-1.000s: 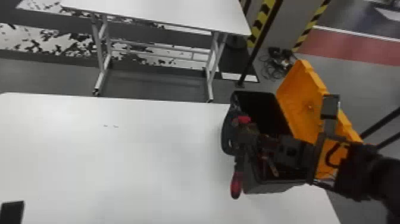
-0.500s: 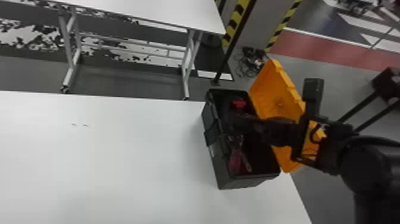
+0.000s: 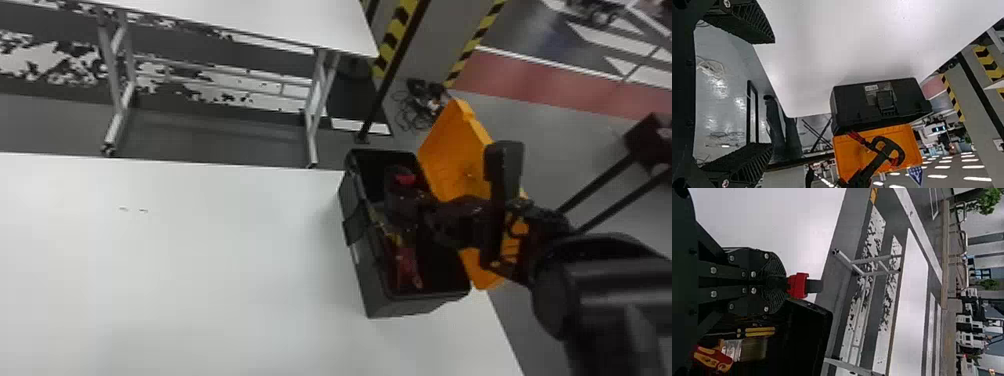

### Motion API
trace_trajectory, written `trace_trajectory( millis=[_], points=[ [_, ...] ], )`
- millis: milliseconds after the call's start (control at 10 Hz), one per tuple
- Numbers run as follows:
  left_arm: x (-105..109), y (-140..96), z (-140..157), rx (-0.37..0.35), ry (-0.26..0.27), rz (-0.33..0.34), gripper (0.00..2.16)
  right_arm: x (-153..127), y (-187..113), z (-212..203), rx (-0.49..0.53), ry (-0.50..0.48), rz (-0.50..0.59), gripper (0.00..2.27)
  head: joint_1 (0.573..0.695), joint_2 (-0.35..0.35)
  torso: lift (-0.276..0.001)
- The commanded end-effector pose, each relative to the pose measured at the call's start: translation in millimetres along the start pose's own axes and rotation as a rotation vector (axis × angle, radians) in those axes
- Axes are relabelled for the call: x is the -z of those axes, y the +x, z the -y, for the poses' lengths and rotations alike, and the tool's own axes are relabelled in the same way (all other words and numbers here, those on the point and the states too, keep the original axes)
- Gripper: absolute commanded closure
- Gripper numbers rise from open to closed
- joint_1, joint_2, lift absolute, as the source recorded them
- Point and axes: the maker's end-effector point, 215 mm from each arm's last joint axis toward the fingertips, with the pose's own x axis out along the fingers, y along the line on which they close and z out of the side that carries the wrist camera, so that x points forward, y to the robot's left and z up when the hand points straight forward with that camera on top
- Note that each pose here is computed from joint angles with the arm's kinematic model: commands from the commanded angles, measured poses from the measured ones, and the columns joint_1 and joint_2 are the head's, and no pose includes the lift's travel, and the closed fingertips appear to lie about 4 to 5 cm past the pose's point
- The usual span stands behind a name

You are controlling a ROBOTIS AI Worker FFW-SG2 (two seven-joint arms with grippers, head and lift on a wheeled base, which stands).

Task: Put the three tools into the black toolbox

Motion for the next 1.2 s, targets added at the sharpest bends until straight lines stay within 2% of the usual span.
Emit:
trace_trajectory(
  millis=[0,300,500,600,700,800,900,1100],
  points=[
    [0.6,-2.3,0.0,0.002,-0.001,0.004,0.08,-1.7,8.0,7.1,0.020,-0.055,0.021,2.24,0.695,-0.350,-0.051],
    [-2.4,-4.8,0.7,0.004,0.003,0.013,0.08,2.7,14.3,19.7,0.026,-0.110,0.041,2.24,0.695,-0.350,-0.051],
    [-3.6,-5.2,1.1,0.002,0.008,0.013,0.08,13.0,14.1,32.4,0.035,-0.071,0.035,2.24,0.695,-0.350,-0.051],
    [-5.4,-5.0,1.3,0.000,0.011,0.014,0.08,21.3,13.2,36.7,0.039,-0.037,0.011,1.97,0.695,-0.350,-0.051],
    [-7.2,-4.9,0.4,-0.007,0.015,0.016,0.08,31.4,11.6,40.1,0.047,-0.001,-0.022,0.28,0.695,-0.350,-0.051],
    [-9.3,-4.9,-2.8,-0.023,0.020,0.019,0.08,34.3,6.7,40.0,0.036,0.053,-0.028,0.00,0.695,-0.350,-0.051],
    [-14.2,-5.1,-7.8,-0.052,0.035,0.028,0.08,30.8,-4.4,30.0,-0.018,0.160,-0.001,0.02,0.695,-0.350,-0.051],
    [-33.9,-2.3,-13.7,-0.105,0.109,0.073,0.08,17.5,-20.3,-9.1,-0.073,0.256,0.098,0.08,0.695,-0.350,-0.051]
  ],
)
